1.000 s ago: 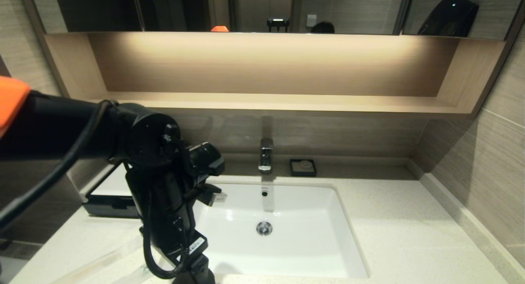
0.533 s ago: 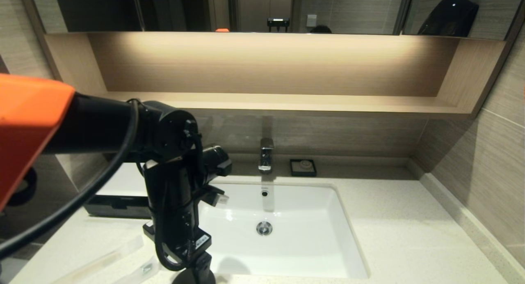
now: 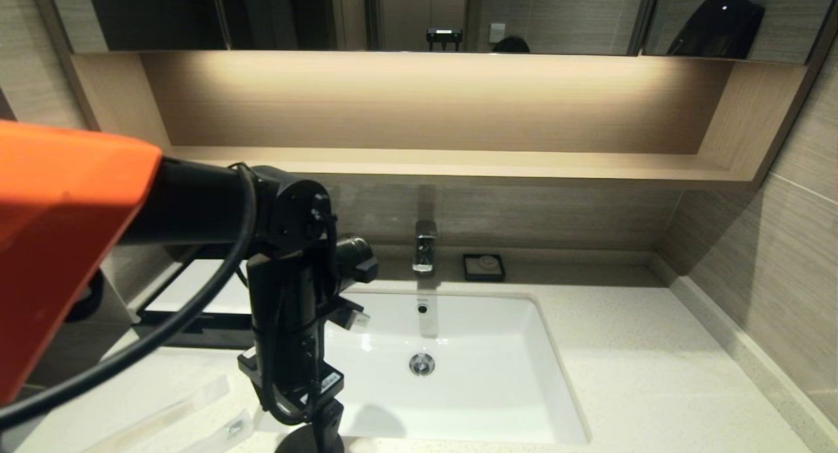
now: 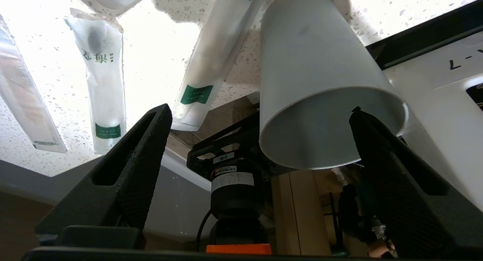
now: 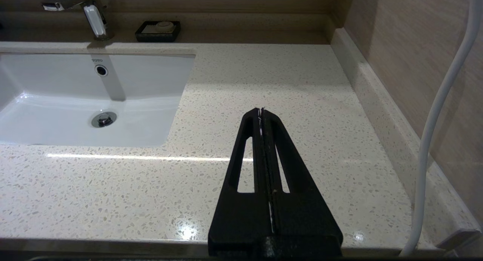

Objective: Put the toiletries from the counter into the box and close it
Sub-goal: Open the drawer

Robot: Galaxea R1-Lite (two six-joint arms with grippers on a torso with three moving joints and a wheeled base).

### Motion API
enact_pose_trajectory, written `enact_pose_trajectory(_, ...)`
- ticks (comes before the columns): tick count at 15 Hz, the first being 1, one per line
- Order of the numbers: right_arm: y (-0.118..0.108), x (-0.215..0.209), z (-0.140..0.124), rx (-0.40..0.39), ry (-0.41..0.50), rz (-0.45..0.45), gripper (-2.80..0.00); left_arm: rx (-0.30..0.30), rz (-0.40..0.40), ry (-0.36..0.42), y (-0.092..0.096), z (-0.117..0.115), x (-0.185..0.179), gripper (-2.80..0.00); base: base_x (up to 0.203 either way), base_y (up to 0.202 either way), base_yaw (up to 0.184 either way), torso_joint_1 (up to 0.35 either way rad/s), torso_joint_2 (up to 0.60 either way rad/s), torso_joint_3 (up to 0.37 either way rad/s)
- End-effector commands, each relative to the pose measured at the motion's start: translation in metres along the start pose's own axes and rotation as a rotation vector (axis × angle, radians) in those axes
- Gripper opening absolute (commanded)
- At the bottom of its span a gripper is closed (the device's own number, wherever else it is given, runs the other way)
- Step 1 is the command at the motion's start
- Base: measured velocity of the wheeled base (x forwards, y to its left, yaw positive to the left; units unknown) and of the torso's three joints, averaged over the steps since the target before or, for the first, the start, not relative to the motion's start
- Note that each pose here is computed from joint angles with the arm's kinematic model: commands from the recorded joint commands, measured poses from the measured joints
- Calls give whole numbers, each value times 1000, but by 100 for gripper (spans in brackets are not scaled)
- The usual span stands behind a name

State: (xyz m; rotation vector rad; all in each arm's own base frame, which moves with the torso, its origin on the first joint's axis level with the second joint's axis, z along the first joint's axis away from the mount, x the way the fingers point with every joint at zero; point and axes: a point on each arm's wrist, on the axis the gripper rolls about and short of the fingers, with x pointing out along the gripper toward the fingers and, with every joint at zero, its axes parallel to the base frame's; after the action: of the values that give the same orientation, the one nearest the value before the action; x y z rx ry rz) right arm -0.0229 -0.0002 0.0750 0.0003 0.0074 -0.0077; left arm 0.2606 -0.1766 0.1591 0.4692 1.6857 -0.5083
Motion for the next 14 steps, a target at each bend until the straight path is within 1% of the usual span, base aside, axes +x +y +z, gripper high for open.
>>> enact_pose_trajectory(1,0,0,0,0,0,0,-280,-3,3,22,0,1,2,0,0,0,0,0,0,0)
enact_pose_trajectory(8,0,0,0,0,0,2,-280,-9,2,34,0,3,2,0,0,0,0,0,0,0)
enact_pose_trajectory(11,0,0,0,0,0,0,-280,-10,1,53,0,4,3,0,0,0,0,0,0,0)
enact_pose_trajectory(12,0,0,0,0,0,0,-280,-10,1,58,0,5,4,-280,0,0,0,0,0,0)
enact_pose_trajectory(14,0,0,0,0,0,0,-280,-10,1,62,1,5,4,-280,0,0,0,0,0,0)
